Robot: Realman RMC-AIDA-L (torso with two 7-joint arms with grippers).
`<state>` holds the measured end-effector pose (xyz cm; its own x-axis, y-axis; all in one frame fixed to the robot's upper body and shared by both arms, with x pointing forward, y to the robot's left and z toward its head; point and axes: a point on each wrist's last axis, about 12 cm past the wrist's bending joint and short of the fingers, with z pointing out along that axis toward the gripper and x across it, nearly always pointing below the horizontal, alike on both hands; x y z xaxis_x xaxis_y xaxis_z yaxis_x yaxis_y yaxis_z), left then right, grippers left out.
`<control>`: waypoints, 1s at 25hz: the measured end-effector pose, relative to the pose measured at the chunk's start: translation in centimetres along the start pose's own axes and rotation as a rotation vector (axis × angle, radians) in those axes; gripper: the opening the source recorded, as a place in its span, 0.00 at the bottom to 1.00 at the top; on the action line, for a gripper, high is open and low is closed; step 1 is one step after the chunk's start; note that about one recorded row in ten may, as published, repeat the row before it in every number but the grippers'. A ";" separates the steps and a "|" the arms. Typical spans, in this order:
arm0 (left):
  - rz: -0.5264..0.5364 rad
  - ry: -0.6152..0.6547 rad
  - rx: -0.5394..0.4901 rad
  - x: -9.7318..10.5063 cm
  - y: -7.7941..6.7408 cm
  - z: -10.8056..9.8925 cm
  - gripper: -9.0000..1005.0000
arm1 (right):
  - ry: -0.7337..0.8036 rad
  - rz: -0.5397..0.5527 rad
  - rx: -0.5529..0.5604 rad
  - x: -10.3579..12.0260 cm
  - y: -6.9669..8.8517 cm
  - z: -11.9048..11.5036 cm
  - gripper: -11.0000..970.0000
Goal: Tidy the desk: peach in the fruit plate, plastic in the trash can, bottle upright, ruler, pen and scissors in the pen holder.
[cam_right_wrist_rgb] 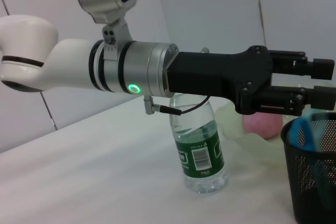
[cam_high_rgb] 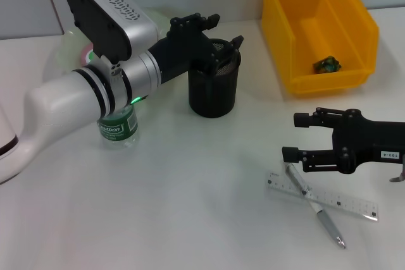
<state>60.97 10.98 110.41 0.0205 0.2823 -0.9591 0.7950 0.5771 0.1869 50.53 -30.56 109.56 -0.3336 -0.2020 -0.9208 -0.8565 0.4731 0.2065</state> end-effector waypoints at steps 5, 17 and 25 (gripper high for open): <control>-0.006 -0.011 0.006 -0.3 -0.1 0.0 0.61 | 0.000 0.000 -0.001 0.0 0.0 0.0 0.86; 0.013 -0.278 0.024 -1.0 -0.5 -5.3 0.79 | -0.001 0.001 0.004 -0.1 0.0 -0.2 0.86; 0.026 -0.384 0.078 -0.1 -2.1 -9.4 0.80 | -0.008 0.006 0.014 -0.5 -0.2 -0.4 0.86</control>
<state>53.56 16.97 112.08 0.2546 -0.0201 -0.9668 0.8348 0.5092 0.2093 50.72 -30.89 110.14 -0.3351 -0.1922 -0.9224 -0.8490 0.4861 0.2072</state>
